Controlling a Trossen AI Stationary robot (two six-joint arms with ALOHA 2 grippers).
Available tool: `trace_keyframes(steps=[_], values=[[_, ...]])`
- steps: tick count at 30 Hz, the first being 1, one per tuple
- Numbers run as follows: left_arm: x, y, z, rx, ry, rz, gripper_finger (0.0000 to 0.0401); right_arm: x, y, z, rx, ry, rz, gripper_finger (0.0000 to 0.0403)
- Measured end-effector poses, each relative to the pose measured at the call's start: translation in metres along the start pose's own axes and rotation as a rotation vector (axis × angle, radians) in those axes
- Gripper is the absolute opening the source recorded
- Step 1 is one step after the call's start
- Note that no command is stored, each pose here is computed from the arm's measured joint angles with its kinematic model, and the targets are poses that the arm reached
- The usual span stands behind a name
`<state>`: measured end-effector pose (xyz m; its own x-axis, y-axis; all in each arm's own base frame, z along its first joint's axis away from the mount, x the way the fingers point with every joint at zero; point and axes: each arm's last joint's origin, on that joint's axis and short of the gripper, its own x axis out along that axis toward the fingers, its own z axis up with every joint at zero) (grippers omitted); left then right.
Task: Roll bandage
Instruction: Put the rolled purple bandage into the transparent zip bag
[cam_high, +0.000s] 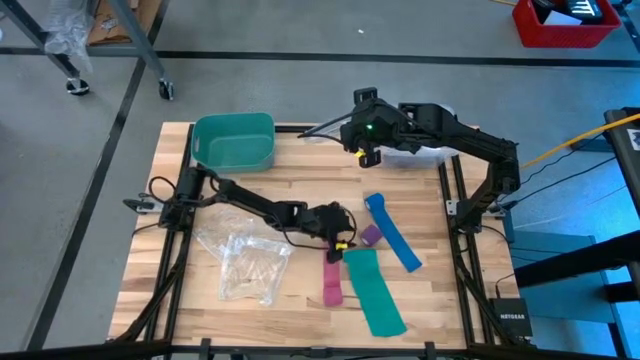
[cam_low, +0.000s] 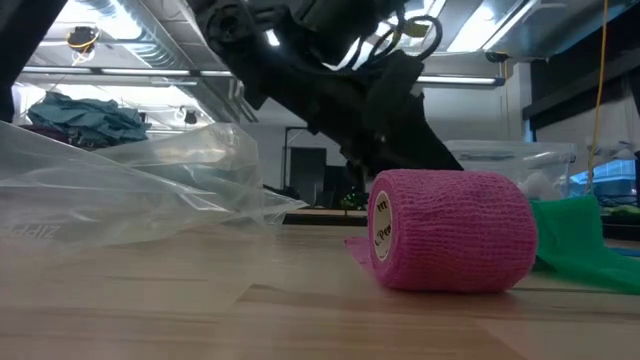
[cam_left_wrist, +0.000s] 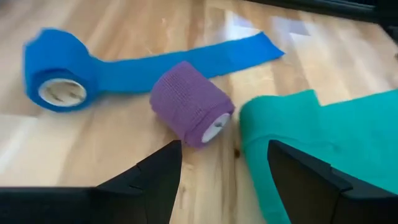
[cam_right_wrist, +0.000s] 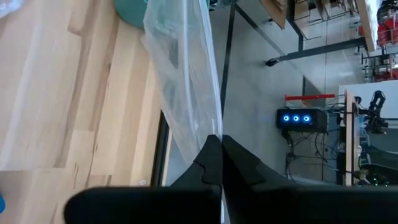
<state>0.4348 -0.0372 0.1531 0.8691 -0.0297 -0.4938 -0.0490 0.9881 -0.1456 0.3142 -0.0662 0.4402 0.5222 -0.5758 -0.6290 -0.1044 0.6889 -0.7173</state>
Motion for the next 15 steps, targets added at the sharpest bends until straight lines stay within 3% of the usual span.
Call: trace_keyframes(steps=[7,15], values=[[-0.0001,0.0034,0.0015,0.051,-0.026,0.1,0.0227,0.0,-0.0001,0.0002,0.001,-0.002,-0.001,0.0001],[0.0036,0.001,0.0052,0.089,-0.072,0.091,0.0227,0.0,-0.0012,0.0014,0.009,-0.013,-0.011,0.0001]])
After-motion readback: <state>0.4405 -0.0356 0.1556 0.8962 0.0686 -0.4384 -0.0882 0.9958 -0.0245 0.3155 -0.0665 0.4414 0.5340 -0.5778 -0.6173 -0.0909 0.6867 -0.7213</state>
